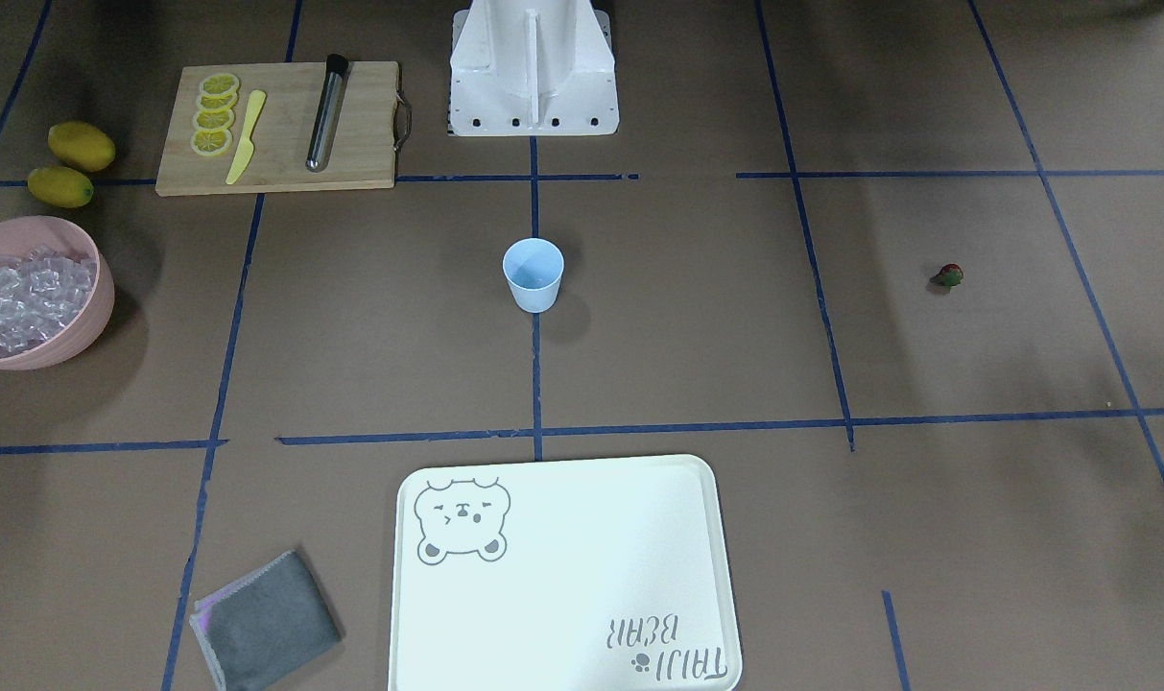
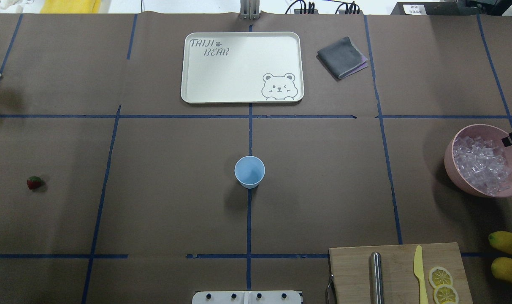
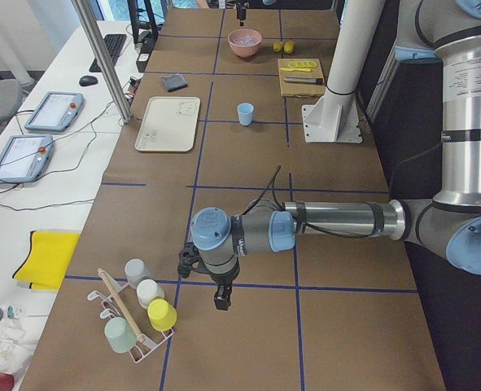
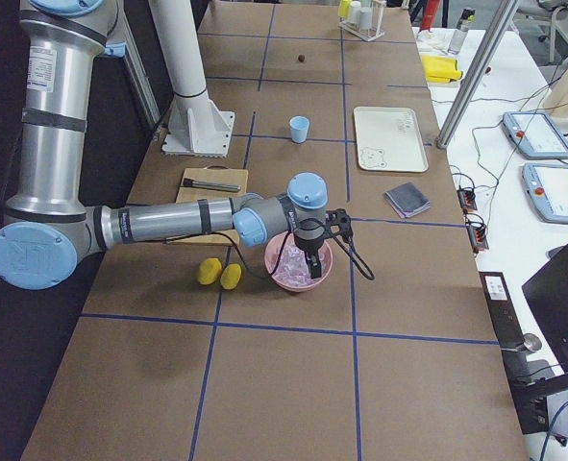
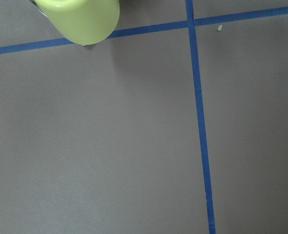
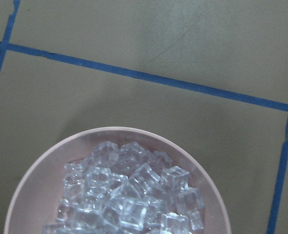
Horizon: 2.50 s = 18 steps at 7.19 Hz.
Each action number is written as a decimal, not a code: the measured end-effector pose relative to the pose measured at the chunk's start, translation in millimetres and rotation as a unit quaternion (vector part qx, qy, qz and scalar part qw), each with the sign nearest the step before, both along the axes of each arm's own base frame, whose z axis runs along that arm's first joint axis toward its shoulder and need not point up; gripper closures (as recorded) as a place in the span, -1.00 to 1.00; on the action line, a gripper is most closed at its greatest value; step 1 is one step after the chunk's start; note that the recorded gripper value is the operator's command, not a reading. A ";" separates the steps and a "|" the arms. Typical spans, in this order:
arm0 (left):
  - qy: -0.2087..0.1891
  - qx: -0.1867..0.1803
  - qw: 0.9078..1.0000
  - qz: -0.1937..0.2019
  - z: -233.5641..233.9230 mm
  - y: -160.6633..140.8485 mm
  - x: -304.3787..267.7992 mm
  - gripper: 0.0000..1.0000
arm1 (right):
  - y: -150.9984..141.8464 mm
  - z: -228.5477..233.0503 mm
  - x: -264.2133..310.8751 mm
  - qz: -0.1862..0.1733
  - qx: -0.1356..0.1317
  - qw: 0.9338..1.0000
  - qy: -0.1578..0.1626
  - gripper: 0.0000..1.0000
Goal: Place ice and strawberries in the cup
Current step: 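Lower the right gripper into the bowl and grasp an ice cube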
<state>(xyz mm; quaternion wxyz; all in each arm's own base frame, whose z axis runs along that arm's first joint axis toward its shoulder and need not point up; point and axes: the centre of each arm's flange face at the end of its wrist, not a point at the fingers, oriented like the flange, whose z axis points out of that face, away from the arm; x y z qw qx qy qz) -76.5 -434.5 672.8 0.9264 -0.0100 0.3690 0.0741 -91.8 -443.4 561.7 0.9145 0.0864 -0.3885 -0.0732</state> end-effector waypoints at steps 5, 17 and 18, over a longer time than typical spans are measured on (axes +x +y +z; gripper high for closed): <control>0.000 -0.001 1.000 0.000 0.7 0.2 0.2 -1.00 | -2.0 16.4 -39.6 0.014 -0.009 1.000 0.005 -0.83; 0.000 0.000 1.000 0.002 -0.4 -0.2 1.3 -1.00 | -5.1 25.7 -55.7 0.001 -0.014 1.000 0.006 0.83; 0.000 0.001 1.000 0.002 -0.5 -0.2 1.3 -1.00 | -6.3 23.5 -51.2 0.005 -0.013 1.000 0.005 0.84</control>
